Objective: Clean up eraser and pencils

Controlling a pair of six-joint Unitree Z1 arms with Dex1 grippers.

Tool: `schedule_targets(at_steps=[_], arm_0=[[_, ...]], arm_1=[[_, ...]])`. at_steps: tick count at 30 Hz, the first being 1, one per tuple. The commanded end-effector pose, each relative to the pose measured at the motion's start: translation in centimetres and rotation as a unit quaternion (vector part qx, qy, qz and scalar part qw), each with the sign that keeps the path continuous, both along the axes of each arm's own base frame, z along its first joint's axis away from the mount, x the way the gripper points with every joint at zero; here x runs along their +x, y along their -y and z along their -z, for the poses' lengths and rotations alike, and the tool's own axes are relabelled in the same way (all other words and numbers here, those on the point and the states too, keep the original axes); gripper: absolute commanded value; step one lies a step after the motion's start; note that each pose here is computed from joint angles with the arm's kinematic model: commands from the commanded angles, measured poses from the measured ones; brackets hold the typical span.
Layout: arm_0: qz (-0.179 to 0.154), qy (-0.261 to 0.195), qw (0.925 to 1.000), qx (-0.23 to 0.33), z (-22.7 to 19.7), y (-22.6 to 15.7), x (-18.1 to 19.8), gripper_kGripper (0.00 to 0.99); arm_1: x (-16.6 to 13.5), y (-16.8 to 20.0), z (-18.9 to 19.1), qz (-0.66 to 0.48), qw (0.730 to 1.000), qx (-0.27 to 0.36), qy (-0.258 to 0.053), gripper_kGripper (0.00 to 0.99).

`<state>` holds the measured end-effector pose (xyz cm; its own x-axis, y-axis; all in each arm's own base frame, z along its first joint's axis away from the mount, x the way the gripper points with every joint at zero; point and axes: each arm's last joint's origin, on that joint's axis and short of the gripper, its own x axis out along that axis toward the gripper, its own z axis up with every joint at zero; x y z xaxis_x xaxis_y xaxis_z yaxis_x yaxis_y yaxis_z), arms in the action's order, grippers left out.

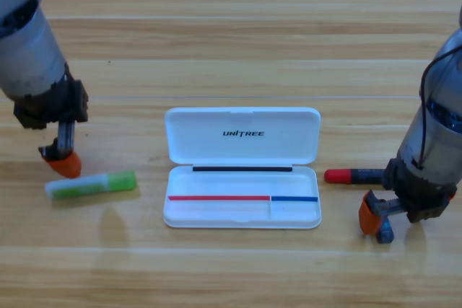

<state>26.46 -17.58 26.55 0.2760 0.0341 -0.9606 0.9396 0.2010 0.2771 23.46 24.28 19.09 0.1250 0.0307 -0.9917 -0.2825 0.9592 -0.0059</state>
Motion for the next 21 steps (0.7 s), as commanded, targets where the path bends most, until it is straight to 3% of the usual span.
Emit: schedule_targets(at_steps=[1,13,17,21], arm_0=[[-0.008,-0.024,0.9997,0.003,3.6,-1.5,0.4,0.923],[-0.004,-0.032,0.9995,-0.008,6.6,-1.9,-0.2,0.942],[-0.003,-0.036,0.9993,-0.007,7.1,-1.9,-0.2,0.930],[-0.003,-0.035,0.9994,-0.007,7.4,-1.9,-0.2,0.917]], arm_1=[[0.7,0.0,3.3,0.014,1.000,-0.012,-0.022,0.851],[0.3,0.0,4.4,0.037,0.998,-0.009,-0.050,0.741],[0.3,0.1,4.8,0.035,0.998,-0.012,-0.057,0.517],[0.2,0.1,4.9,0.035,0.998,-0.014,-0.059,0.486]])
